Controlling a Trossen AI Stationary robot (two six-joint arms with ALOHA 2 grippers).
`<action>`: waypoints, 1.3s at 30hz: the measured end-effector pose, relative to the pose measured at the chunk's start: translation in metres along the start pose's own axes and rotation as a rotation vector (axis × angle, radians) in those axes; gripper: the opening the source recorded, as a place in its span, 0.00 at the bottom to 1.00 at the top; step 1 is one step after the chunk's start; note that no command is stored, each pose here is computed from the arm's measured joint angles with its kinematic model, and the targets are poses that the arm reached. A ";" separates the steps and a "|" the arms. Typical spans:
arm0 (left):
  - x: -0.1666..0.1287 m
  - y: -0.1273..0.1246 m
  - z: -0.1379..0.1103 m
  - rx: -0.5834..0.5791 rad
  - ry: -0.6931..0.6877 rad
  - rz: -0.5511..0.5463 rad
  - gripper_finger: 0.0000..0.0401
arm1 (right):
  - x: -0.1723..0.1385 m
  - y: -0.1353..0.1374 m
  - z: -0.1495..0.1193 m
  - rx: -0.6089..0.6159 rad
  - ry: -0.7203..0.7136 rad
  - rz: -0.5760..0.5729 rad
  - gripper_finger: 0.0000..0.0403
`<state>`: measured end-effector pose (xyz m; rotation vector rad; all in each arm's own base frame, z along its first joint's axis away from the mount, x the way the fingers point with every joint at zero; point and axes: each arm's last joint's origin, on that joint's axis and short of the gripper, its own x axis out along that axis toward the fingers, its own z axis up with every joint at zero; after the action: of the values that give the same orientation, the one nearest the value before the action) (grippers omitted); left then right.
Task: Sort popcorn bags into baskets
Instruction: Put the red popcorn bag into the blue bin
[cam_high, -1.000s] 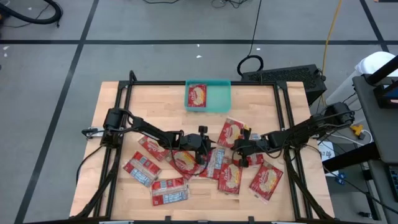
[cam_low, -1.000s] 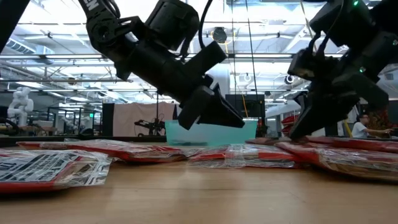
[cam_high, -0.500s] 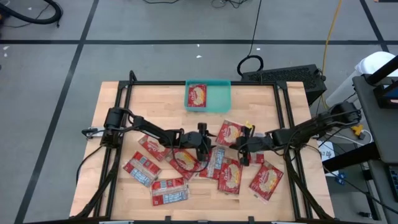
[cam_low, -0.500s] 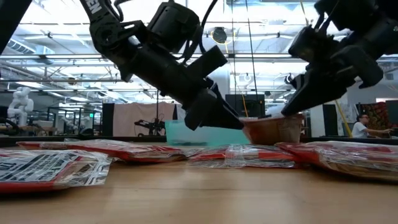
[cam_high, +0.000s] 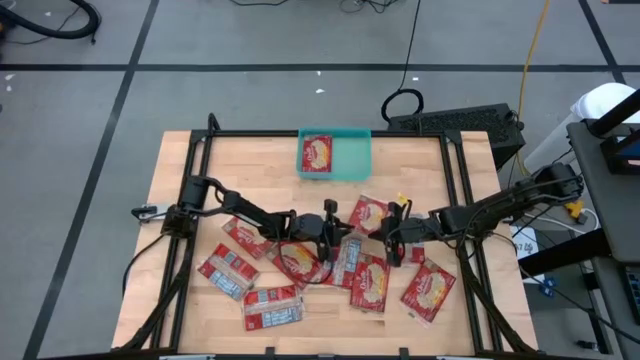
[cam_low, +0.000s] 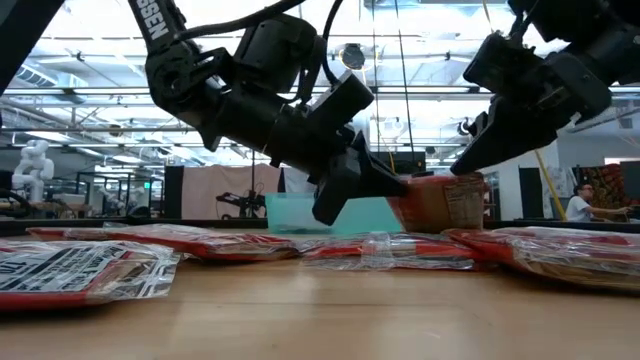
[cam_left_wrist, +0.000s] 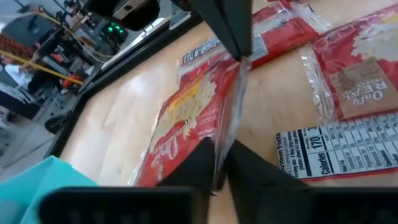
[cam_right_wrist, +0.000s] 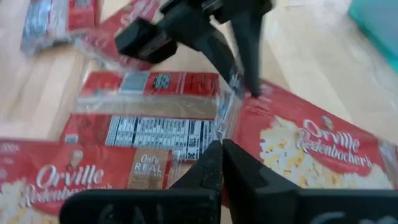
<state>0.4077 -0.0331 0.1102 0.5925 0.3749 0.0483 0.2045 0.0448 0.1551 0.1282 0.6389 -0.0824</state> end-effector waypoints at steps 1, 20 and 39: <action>0.000 -0.001 0.000 0.012 -0.001 -0.001 0.03 | -0.001 0.000 0.001 0.021 -0.009 0.000 0.00; -0.061 0.042 0.082 0.187 -0.114 0.137 0.01 | -0.061 -0.009 0.029 0.351 -0.326 -0.039 0.36; -0.113 0.106 0.104 0.139 -0.014 0.382 0.01 | -0.038 0.003 0.053 -0.118 -0.564 -0.294 0.44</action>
<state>0.3464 -0.0181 0.2853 0.7954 0.2482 0.3868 0.2058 0.0416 0.2197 -0.1043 0.0939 -0.3506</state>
